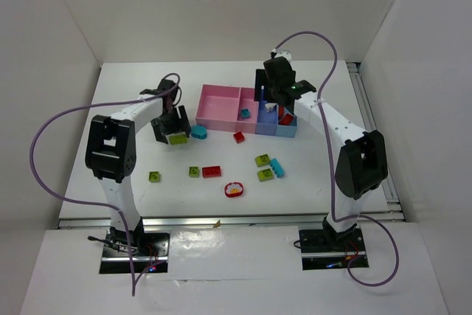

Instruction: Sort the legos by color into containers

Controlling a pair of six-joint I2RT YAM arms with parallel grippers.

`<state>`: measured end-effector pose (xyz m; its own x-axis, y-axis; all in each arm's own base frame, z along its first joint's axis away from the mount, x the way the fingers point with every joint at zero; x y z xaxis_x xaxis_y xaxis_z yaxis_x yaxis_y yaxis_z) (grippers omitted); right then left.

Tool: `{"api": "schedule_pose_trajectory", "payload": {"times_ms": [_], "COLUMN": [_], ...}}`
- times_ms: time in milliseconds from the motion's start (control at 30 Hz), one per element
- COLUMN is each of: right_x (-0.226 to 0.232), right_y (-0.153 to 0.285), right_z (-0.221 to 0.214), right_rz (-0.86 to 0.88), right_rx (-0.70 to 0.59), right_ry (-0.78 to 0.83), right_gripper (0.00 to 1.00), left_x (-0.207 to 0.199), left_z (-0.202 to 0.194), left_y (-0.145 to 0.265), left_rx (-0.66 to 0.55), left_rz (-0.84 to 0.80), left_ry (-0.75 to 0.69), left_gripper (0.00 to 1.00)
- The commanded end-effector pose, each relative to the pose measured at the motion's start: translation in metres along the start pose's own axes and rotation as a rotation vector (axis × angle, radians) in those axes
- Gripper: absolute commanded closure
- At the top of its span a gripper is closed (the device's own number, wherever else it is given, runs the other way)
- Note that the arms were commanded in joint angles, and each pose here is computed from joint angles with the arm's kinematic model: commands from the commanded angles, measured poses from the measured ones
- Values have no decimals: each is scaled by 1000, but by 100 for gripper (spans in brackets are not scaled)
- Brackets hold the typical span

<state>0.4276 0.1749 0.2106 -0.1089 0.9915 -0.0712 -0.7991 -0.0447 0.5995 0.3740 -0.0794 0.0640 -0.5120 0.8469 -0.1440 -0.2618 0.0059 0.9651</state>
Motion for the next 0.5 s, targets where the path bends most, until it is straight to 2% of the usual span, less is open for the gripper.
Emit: {"api": "schedule_pose_trajectory", "payload": {"times_ms": [0,67,100,133,167,200,267,467], "right_x": [-3,-4,-4,-4,-4,-4,-5,-9], "right_y": [-1,-2,-2,-2,-2,-2,-1,3], "right_z": [4,0,0,0,0,0,4,12], "right_rz": [-13,-23,-23,-23,-23,-23,-31,-48], "right_rx": [-7,0,0,0,0,0,-10,-32], "right_ry": [-6,-3,-3,-3,-3,-3,-6,-4], "right_gripper": [16,16,16,16,16,16,16,16], "left_x": [4,6,4,3,3,2,-1,-22], "left_z": [0,-2,-4,-2,-1,0,7,28], "left_y": [-9,-12,-12,-9,-6,-3,15,80], "left_rx": [-13,1,-4,-12,-19,-19,-51,-159], "left_rz": [33,45,50,43,37,37,23,-88], "left_ry": [-12,-13,-22,-21,-21,-21,-19,-65], "left_gripper": [13,18,26,26,34,36,40,40]}}
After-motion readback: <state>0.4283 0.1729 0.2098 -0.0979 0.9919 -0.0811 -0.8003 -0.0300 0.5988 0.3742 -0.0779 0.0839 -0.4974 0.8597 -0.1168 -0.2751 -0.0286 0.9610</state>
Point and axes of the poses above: each gripper's point midway between its finger pads, its own y axis back along the fingers, its own x axis along the line the jaws close on, z = x × y, the point moved 3 cm from there along y, back along the fingers, and after that the axes turned 11 degrees about y, right-handed, at the moved point
